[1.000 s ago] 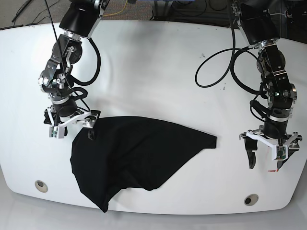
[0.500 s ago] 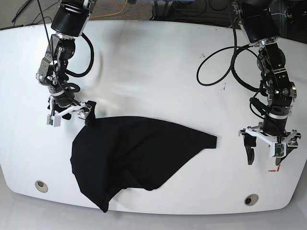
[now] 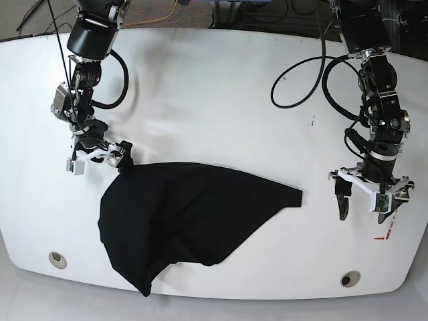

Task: Layout the t-shirt on the table in an organized manner, then fold the t-shirt properly
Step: 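Drag the held t-shirt corner with the right gripper away from the table edge, then move the left gripper to the t-shirt's opposite corner and grasp it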

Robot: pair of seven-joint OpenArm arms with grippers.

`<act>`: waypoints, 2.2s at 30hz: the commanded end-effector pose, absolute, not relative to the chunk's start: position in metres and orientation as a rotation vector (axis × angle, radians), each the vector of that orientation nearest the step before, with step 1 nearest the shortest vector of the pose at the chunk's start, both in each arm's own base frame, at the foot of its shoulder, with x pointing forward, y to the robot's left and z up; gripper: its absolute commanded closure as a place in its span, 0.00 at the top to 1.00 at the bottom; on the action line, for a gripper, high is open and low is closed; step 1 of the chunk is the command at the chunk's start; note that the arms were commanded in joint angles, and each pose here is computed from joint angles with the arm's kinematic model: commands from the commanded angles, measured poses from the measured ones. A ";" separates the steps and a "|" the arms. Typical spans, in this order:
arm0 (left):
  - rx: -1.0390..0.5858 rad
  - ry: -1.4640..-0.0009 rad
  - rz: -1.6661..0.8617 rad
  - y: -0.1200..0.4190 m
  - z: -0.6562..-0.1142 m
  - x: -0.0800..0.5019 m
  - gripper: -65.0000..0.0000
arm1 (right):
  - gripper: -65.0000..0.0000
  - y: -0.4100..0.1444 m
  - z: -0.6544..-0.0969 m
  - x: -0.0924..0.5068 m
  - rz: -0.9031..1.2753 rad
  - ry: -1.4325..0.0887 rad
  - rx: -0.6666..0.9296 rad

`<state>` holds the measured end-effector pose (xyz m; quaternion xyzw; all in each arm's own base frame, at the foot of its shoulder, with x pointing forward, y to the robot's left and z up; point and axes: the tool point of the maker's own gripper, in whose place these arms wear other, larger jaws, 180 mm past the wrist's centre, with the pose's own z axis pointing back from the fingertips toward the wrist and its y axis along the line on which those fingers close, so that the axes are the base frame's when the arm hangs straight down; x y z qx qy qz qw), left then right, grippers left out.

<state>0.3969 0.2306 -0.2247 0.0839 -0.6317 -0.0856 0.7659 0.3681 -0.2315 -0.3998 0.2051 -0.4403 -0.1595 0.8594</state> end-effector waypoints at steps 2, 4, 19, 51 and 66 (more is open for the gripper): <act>0.193 -1.439 -0.189 0.232 -0.204 0.401 0.74 | 1.00 -0.232 -0.380 0.385 -0.325 -0.991 0.454; 0.194 -1.439 -0.188 0.232 -0.204 0.401 0.74 | 1.00 -0.226 -0.377 0.390 -0.310 -0.994 0.463; 0.194 -1.439 -0.188 0.232 -0.204 0.401 0.74 | 0.87 -0.188 -0.372 0.404 -0.243 -0.984 0.517; 0.214 -1.417 -0.206 0.238 -0.209 0.397 0.74 | 0.00 -0.183 -0.379 0.397 -0.243 -0.963 0.515; 0.202 -1.347 -0.193 0.242 -0.232 0.392 0.82 | 0.00 -0.178 -0.371 0.366 -0.165 -0.944 0.483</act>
